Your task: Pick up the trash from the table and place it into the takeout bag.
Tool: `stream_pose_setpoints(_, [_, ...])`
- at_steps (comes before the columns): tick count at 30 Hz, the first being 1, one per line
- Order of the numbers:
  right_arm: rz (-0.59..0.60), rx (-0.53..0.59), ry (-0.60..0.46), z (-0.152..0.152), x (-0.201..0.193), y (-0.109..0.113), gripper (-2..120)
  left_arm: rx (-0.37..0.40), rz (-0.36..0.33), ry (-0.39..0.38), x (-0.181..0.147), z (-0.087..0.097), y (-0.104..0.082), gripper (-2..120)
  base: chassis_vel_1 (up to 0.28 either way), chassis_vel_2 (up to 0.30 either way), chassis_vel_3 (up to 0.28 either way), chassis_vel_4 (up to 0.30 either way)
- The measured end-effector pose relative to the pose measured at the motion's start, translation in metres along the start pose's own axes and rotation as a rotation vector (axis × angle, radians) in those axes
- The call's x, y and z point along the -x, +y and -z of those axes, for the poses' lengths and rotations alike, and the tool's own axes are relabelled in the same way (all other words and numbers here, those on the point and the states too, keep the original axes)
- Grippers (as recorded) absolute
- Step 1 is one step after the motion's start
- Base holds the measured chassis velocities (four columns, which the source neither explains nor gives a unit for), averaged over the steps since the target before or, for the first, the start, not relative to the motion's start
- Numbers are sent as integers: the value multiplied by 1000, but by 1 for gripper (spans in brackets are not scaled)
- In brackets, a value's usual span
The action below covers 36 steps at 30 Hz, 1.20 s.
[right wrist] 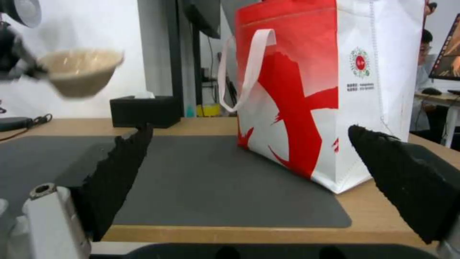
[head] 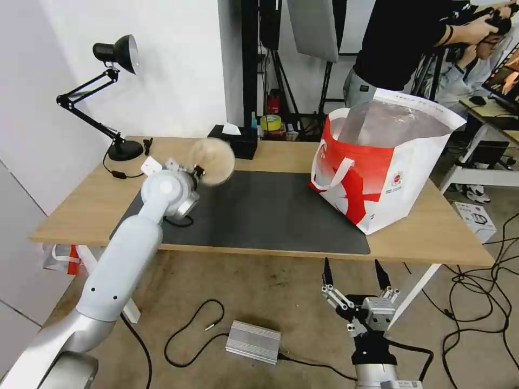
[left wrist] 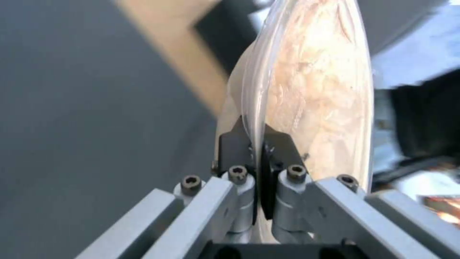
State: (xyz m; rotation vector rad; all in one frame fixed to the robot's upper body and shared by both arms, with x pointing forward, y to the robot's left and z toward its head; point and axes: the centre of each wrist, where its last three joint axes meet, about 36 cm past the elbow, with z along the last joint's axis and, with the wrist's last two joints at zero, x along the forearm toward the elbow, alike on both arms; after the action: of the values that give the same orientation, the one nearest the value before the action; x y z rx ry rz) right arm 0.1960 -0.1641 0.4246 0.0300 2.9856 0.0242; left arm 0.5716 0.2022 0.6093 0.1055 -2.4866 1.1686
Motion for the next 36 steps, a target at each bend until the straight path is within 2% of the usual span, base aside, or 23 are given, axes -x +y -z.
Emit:
stream_pose_setpoints(2, [0, 0, 0, 0, 0, 0, 100, 15, -65, -12, -4, 2, -12, 0, 0, 0, 0, 0])
stream_pose_setpoints(3, [0, 0, 0, 0, 0, 0, 100, 15, -65, -12, -4, 2, -12, 0, 0, 0, 0, 0])
stream_pose_setpoints(5, [0, 0, 0, 0, 0, 0, 100, 39, -122, -16, -8, 2, -25, 0, 0, 0, 0, 0])
stream_pose_setpoints(7, [0, 0, 0, 0, 0, 0, 100, 67, -186, -17, -13, -3, -39, 0, 0, 0, 0, 0])
stream_pose_setpoints(8, [0, 0, 0, 0, 0, 0, 100, 67, -186, -17, -13, -3, -39, 0, 0, 0, 0, 0])
stream_pose_setpoints(11, [0, 0, 0, 0, 0, 0, 100, 94, -271, -10, -19, -11, -58, 0, 0, 0, 0, 0])
stream_pose_setpoints(28, [0, 0, 0, 0, 0, 0, 100, 138, -422, 1, 4, -33, -110, 0, 0, 0, 0, 0])
stream_pose_setpoints(33, [0, 0, 0, 0, 0, 0, 100, 160, -459, -8, 12, -42, -128, 0, 0, 0, 0, 0])
stream_pose_setpoints(36, [0, 0, 0, 0, 0, 0, 100, 170, -497, -4, 15, -50, -146, 0, 0, 0, 0, 0])
